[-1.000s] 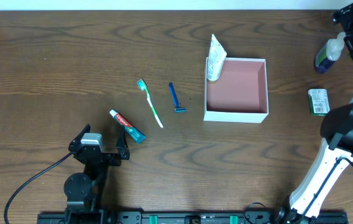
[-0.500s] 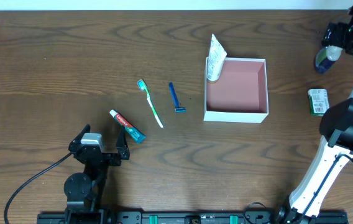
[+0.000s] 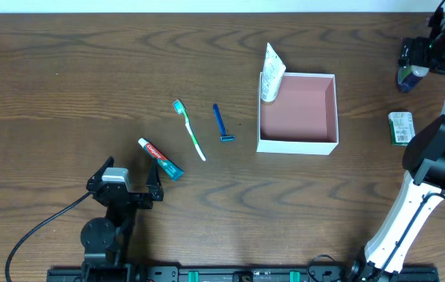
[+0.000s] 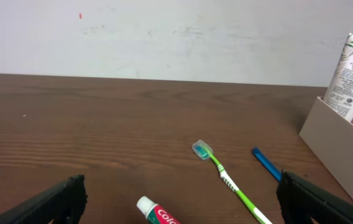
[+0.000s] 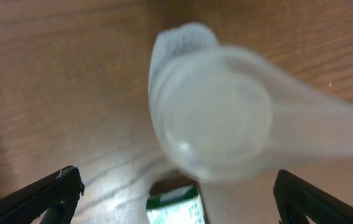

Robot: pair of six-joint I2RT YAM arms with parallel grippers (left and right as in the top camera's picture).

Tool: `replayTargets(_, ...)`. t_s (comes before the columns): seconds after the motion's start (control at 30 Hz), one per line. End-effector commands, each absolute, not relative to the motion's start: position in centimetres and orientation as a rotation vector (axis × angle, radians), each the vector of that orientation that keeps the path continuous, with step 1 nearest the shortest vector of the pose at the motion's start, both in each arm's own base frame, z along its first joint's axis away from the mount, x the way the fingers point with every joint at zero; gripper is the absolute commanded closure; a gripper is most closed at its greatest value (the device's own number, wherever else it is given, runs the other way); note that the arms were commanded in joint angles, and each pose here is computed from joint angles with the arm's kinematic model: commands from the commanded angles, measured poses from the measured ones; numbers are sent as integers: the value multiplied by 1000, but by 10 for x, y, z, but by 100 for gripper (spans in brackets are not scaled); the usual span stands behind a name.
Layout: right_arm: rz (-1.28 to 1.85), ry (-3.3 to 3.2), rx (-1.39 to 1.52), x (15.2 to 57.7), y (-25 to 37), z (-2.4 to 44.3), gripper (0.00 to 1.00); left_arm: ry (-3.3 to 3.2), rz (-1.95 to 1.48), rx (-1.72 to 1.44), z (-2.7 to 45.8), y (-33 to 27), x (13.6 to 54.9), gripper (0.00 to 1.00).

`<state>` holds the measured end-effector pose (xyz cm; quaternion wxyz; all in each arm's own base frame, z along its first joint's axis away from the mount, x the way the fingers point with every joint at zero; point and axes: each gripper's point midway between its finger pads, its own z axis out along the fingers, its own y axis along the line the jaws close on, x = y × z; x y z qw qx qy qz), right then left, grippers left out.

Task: Pack container
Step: 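Grasp the clear pump bottle with right gripper and lift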

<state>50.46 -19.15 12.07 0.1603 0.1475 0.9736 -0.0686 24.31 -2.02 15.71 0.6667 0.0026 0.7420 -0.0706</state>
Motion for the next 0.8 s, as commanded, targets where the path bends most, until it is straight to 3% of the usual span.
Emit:
replayTargets(0.0, -218, 2792, 413, 504, -198, 108, 1, 1715, -156, -7, 140, -18, 244, 2)
replayTargets(0.77, -226, 2673, 399, 534, -209, 81, 5, 1715, -156, -7, 140, -18, 244, 2)
